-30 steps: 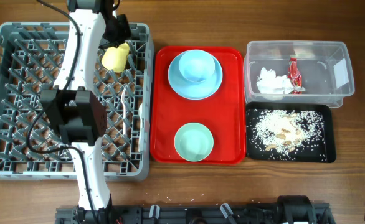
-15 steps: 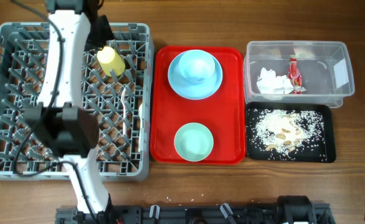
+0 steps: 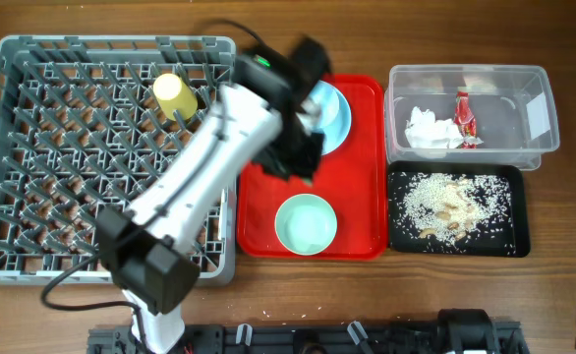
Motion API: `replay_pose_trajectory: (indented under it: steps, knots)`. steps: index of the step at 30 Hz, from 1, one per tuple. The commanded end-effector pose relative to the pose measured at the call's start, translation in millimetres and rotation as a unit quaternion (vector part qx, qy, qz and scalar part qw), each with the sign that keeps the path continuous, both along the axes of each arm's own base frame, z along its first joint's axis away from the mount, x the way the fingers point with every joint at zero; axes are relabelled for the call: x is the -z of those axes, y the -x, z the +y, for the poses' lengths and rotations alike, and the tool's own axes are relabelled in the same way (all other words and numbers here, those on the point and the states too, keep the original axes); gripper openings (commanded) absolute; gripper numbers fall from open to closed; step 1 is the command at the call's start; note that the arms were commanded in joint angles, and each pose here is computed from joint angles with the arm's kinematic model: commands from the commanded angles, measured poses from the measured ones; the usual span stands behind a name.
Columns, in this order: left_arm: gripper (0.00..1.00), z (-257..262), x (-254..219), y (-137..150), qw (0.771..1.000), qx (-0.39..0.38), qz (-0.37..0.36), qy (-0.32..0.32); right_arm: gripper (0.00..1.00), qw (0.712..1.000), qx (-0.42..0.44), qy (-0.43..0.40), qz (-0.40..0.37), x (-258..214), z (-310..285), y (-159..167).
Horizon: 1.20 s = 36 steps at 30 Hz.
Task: Sort waste into correct bins and load items into the dishwasher rack
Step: 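Move the left gripper to the pale green bowl and grasp its rim, then carry the green bowl with the left gripper and set it in the rack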
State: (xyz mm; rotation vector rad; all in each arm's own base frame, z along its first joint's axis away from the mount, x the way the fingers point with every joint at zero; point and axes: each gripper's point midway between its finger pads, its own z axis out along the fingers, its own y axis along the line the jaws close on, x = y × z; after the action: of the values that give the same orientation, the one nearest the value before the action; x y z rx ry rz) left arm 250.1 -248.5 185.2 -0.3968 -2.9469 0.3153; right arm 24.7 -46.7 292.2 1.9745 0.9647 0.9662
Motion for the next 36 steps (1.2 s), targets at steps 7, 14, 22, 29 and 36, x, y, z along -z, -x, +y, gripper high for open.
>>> replay_pose_trajectory:
  steps: [7, 14, 22, 29, 36]
  knots:
    - [0.39, -54, 102, 72, 0.997, 0.055, -0.009, -0.058, 1.0, 1.0, 0.012, 0.001, -0.006, 0, -3, 2]
    - [0.34, -60, 131, 59, 0.988, 0.03, -0.116, -0.095, 1.0, 1.0, 0.012, 0.001, -0.006, 0, -3, 2]
    - [0.04, -48, 160, 56, 0.983, 0.032, -0.145, -0.111, 1.0, 1.0, 0.012, 0.001, -0.006, 0, -3, 2]
    - [0.04, -36, 119, 16, 0.958, 0.016, -0.244, -0.153, 1.0, 1.0, 0.012, 0.001, -0.006, 0, -3, 2]
    - [0.04, -47, -17, -15, 0.957, 0.035, -0.289, -0.004, 1.0, 1.0, 0.012, 0.001, -0.006, 0, -3, 2]
